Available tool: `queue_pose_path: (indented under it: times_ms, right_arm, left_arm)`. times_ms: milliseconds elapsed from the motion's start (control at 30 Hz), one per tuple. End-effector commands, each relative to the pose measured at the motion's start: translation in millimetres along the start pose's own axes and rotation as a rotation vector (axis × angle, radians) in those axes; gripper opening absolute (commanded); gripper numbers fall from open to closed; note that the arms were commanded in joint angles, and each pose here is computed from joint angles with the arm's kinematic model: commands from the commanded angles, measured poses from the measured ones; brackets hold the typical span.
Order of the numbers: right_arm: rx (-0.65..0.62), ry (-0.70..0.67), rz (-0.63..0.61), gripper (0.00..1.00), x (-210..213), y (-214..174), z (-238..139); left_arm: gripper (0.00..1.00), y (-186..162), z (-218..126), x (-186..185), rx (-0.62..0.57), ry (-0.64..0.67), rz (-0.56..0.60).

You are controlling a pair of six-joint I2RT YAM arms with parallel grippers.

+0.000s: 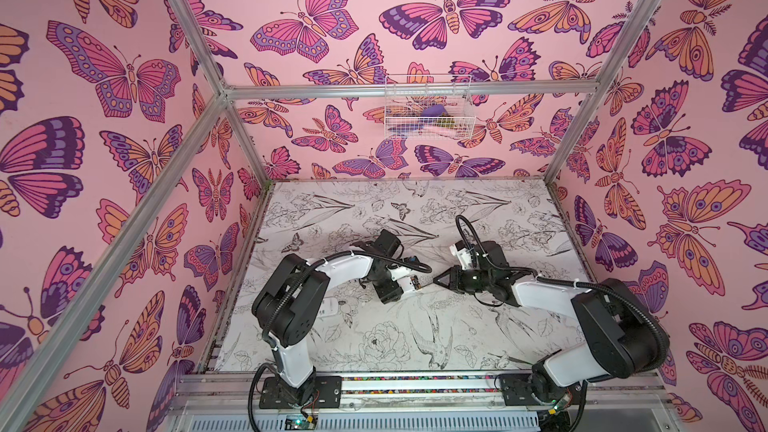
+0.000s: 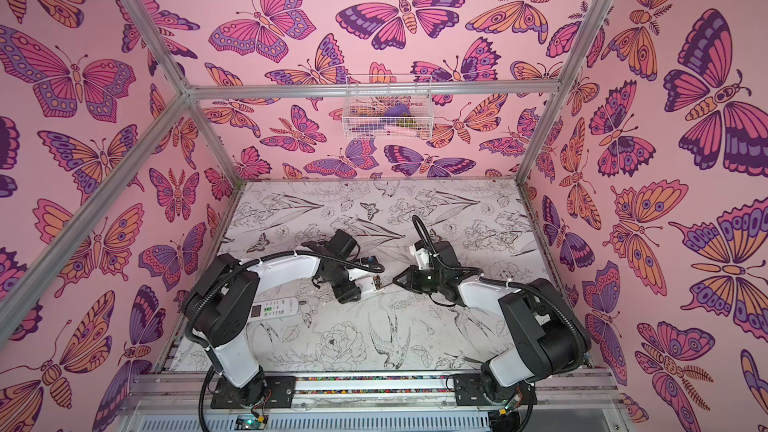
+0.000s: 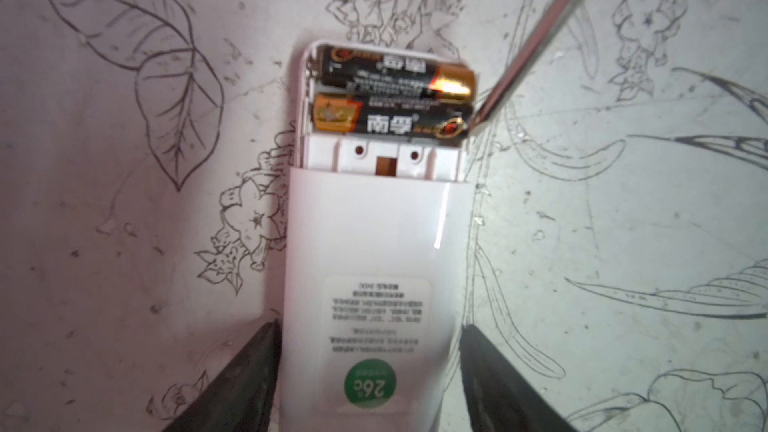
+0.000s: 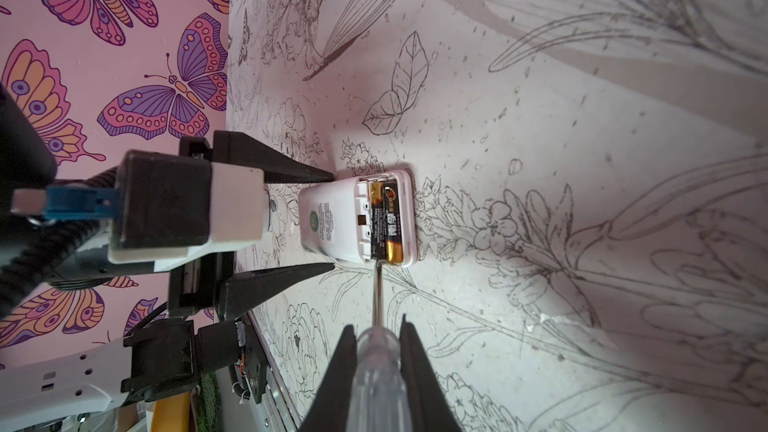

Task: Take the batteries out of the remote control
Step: 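Grasp the white remote with the left gripper while the right aims the screwdriver, then lever the battery nearest the screwdriver out with the right gripper's screwdriver tip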

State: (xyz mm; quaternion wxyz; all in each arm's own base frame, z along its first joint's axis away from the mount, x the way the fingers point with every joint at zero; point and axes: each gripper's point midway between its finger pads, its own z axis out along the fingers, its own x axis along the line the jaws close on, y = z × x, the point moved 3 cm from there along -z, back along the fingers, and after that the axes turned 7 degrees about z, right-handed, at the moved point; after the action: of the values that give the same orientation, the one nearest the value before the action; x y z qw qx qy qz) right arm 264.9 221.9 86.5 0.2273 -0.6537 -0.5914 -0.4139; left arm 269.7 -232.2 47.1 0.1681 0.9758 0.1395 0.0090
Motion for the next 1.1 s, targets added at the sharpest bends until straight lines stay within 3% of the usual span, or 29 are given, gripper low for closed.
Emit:
queue_pose_path:
  times_ms: [0, 200, 1067]
  right_arm:
    - [-0.019, 0.019, -0.022, 0.00, 7.8, 6.6, 2.6]
    - [-0.040, 0.022, -0.026, 0.00, 11.7, 13.3, 3.0]
    - [-0.107, -0.004, -0.045, 0.00, 15.6, 30.6, -13.8]
  left_arm:
    - [0.63, -21.8, 17.0, -17.5, 0.081, -0.070, 0.015]
    - [0.55, -20.0, 15.6, -18.2, 0.080, -0.073, 0.018]
    - [0.54, -11.1, 4.4, -17.8, 0.069, -0.053, 0.025]
